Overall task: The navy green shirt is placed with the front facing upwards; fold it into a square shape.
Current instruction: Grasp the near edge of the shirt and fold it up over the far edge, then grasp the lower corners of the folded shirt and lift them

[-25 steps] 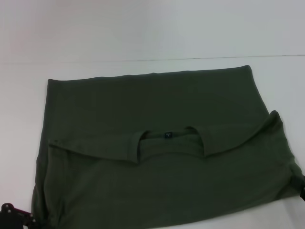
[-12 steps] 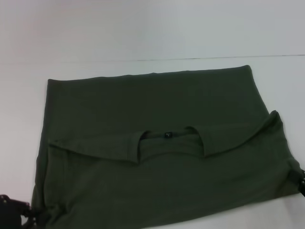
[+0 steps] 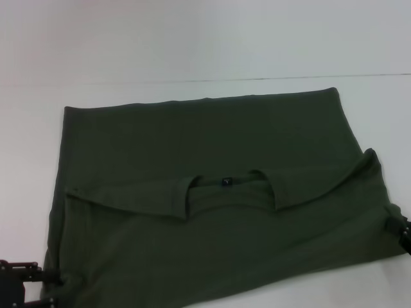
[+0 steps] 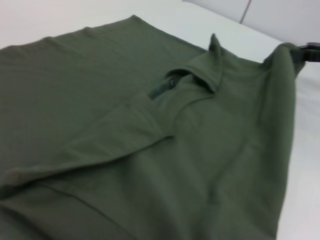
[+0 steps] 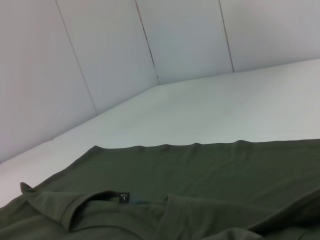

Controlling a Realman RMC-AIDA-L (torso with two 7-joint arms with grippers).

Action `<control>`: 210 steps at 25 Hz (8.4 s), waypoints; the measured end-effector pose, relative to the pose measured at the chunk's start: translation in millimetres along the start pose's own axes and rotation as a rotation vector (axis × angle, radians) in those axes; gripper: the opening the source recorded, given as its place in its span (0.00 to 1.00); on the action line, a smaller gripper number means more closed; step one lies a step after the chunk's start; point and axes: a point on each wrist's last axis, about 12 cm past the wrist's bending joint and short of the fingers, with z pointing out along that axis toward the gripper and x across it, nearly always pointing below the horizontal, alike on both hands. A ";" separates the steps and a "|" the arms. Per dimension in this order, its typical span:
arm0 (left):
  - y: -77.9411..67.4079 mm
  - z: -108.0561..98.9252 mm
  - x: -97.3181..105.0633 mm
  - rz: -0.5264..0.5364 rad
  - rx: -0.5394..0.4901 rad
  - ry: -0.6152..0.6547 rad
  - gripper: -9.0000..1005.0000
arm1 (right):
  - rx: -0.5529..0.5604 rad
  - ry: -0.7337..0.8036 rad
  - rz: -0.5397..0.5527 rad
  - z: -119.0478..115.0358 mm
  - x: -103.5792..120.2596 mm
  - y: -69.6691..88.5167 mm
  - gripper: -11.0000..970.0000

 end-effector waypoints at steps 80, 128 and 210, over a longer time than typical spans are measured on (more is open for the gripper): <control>0.4 12.8 1.2 0.135 0.067 0.143 0.05 | 0.016 0.004 -0.035 -42.2 32.2 26.4 0.07; 72.1 38.5 -63.0 0.105 -0.453 -0.317 0.05 | 0.144 -0.116 0.068 70.4 -63.4 -40.5 0.07; 96.3 100.1 -121.4 -0.214 -0.574 -0.537 0.89 | 0.150 -0.114 -0.008 137.2 -115.7 -43.5 0.96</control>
